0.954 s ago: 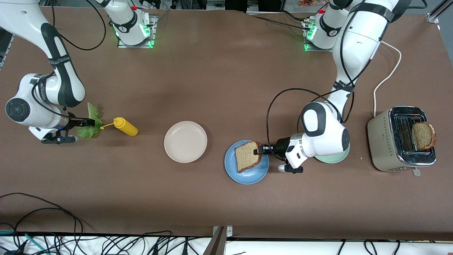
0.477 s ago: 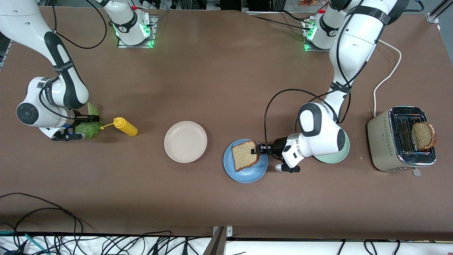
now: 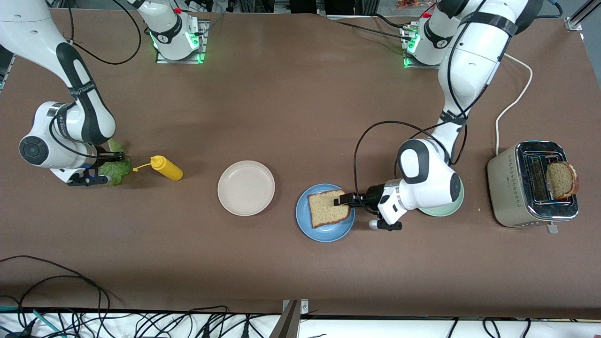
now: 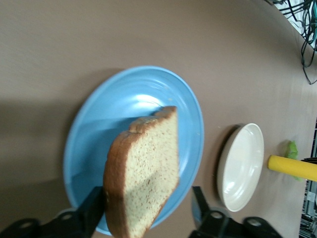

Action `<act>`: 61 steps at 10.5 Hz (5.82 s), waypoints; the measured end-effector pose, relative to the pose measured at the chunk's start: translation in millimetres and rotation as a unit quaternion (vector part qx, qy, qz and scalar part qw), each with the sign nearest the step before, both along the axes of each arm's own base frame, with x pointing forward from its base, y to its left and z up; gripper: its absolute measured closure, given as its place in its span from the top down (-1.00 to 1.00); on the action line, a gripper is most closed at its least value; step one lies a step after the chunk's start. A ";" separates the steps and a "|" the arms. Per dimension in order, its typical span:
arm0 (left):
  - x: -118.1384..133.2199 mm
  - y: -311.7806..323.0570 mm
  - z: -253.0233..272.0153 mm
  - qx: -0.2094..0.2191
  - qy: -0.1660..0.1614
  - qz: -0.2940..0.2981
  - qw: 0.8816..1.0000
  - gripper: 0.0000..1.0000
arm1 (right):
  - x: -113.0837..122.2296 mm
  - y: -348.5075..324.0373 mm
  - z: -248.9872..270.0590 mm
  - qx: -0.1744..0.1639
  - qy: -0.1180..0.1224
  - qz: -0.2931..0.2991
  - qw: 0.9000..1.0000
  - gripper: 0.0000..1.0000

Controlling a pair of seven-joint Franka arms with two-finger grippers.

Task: Make sandwich in blue plate with both arms
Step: 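Open the left gripper and raise it while the right gripper lifts the lettuce, then carry the lettuce over the blue plate while the left gripper withdraws, then lower the lettuce onto the bread and open the right gripper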

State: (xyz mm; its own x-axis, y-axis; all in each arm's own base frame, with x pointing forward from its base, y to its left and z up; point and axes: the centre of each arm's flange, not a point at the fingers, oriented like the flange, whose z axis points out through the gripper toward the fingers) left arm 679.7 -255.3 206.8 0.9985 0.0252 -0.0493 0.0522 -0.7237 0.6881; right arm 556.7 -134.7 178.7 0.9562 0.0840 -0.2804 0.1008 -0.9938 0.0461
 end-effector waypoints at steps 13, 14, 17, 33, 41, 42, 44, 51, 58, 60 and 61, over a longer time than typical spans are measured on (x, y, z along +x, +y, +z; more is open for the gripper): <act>-16.8 202.9 138.5 0.199 -0.138 -0.202 0.949 0.97 | 66.9 112.2 252.1 0.012 0.023 0.039 0.999 -0.82; -25.4 206.5 165.9 0.227 -0.118 -0.202 0.945 0.97 | 72.2 140.2 272.4 0.028 0.006 0.043 0.999 -0.82; -54.9 213.3 234.9 0.293 -0.071 -0.199 0.933 1.00 | 77.1 234.5 310.1 0.071 -0.043 0.030 0.996 -0.82; -117.6 270.5 377.7 0.378 0.049 -0.162 0.910 1.00 | 69.8 593.2 163.9 0.218 -0.354 0.113 0.902 -0.85; -119.2 308.0 403.9 0.392 0.069 -0.036 0.917 1.00 | 24.6 655.2 45.1 0.202 -0.394 0.193 0.876 -0.85; -119.0 307.7 406.6 0.392 0.067 -0.035 0.917 1.00 | 22.2 655.2 30.8 0.198 -0.394 0.198 0.876 -0.85; -119.0 309.7 414.2 0.393 0.060 -0.030 0.917 1.00 | 22.2 655.0 17.2 0.198 -0.410 0.206 0.866 -0.85; -118.4 304.7 415.5 0.393 0.057 -0.031 0.917 1.00 | 16.1 672.5 5.9 0.213 -0.424 0.207 0.855 -0.85; -118.1 301.6 415.5 0.392 0.056 -0.034 0.917 1.00 | 17.7 671.7 7.4 0.214 -0.427 0.205 0.854 -0.05; -118.1 300.6 415.5 0.392 0.056 -0.035 0.918 1.00 | 20.1 669.4 7.8 0.211 -0.429 0.205 0.854 0.15; -117.9 299.2 415.5 0.392 0.055 -0.036 0.918 1.00 | 23.3 666.7 9.1 0.209 -0.433 0.205 0.853 0.24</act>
State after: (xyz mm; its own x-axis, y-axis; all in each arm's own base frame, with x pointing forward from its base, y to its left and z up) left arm 561.7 43.9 622.3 0.9889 0.0309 -0.1451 0.0236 -0.9984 -0.0518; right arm 580.0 532.0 187.8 0.6564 0.3802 0.6516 0.5516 -0.8311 -0.0707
